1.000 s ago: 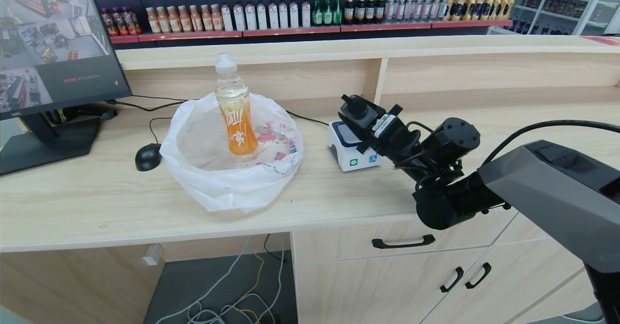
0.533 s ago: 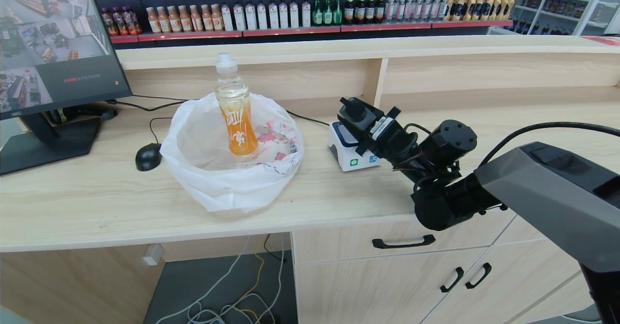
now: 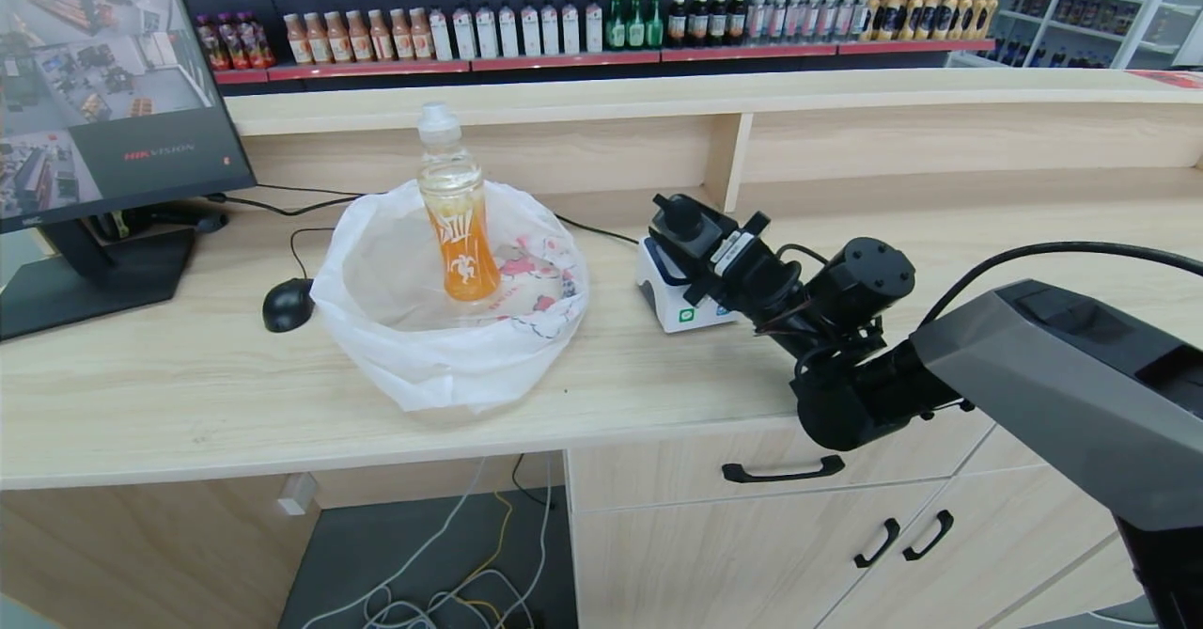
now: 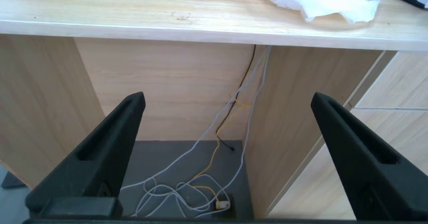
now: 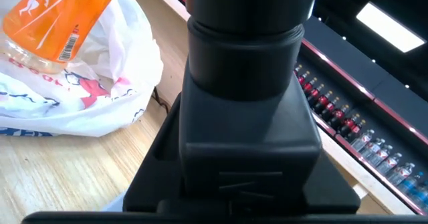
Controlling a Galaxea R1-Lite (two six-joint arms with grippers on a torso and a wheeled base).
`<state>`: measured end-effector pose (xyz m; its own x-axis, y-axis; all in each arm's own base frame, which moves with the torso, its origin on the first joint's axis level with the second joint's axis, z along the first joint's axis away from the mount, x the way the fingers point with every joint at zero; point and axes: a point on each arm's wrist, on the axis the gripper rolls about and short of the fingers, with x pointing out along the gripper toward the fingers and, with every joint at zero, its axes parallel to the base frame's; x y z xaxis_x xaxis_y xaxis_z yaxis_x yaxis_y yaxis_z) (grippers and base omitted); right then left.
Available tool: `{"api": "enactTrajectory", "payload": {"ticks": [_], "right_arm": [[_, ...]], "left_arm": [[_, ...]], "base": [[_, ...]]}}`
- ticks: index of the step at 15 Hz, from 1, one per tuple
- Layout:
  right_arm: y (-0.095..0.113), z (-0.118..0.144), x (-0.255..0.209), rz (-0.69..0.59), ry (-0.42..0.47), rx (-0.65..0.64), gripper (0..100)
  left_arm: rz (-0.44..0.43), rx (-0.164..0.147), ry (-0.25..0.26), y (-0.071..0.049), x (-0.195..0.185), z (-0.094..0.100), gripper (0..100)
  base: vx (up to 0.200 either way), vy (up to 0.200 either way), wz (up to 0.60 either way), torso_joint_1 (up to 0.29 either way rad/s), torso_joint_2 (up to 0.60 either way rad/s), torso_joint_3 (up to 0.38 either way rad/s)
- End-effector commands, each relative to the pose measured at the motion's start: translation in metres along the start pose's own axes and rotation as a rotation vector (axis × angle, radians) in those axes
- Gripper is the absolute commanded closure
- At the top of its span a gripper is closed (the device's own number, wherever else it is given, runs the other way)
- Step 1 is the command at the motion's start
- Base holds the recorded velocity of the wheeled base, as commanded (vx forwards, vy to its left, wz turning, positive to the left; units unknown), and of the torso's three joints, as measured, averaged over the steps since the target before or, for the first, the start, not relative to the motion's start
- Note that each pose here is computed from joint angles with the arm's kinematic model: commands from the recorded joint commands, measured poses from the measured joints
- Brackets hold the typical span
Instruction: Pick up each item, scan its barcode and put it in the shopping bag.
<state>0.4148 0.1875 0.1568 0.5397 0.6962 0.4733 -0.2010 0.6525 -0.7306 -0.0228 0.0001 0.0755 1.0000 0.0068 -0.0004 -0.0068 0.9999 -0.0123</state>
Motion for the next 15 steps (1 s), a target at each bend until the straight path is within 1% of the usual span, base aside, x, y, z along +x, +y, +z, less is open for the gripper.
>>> {"api": "enactTrajectory", "payload": {"ticks": [1, 6, 9, 10, 13, 14, 15], "right_arm": [[-0.001, 0.001, 0.002, -0.008, -0.005, -0.004, 100], [-0.005, 0.001, 0.006, -0.016, 0.018, 0.004, 100], [-0.014, 0.011, 0.007, -0.032, 0.019, 0.010, 100], [-0.016, 0.016, 0.009, -0.035, 0.019, 0.014, 100], [-0.027, 0.042, 0.014, -0.080, 0.012, 0.051, 100], [-0.031, 0.051, 0.010, -0.093, 0.033, 0.072, 100], [-0.029, 0.060, 0.004, -0.118, 0.066, 0.116, 100]], "left_arm": [[0.001, -0.001, 0.000, 0.000, 0.000, 0.000, 0], [0.001, -0.001, 0.000, 0.000, 0.000, 0.000, 0], [0.001, -0.001, 0.000, 0.000, 0.000, 0.000, 0], [0.001, 0.000, 0.000, 0.000, 0.000, 0.000, 0], [0.001, 0.000, 0.000, 0.000, 0.000, 0.000, 0], [0.001, -0.001, 0.000, 0.000, 0.000, 0.000, 0], [0.001, 0.000, 0.000, 0.000, 0.000, 0.000, 0]], "base": [[0.000, 0.000, 0.00, 0.000, 0.00, 0.000], [0.000, 0.000, 0.00, 0.000, 0.00, 0.000], [0.000, 0.000, 0.00, 0.000, 0.00, 0.000], [0.000, 0.000, 0.00, 0.000, 0.00, 0.000], [0.000, 0.000, 0.00, 0.000, 0.00, 0.000], [0.000, 0.000, 0.00, 0.000, 0.00, 0.000], [0.000, 0.000, 0.00, 0.000, 0.00, 0.000]]}}
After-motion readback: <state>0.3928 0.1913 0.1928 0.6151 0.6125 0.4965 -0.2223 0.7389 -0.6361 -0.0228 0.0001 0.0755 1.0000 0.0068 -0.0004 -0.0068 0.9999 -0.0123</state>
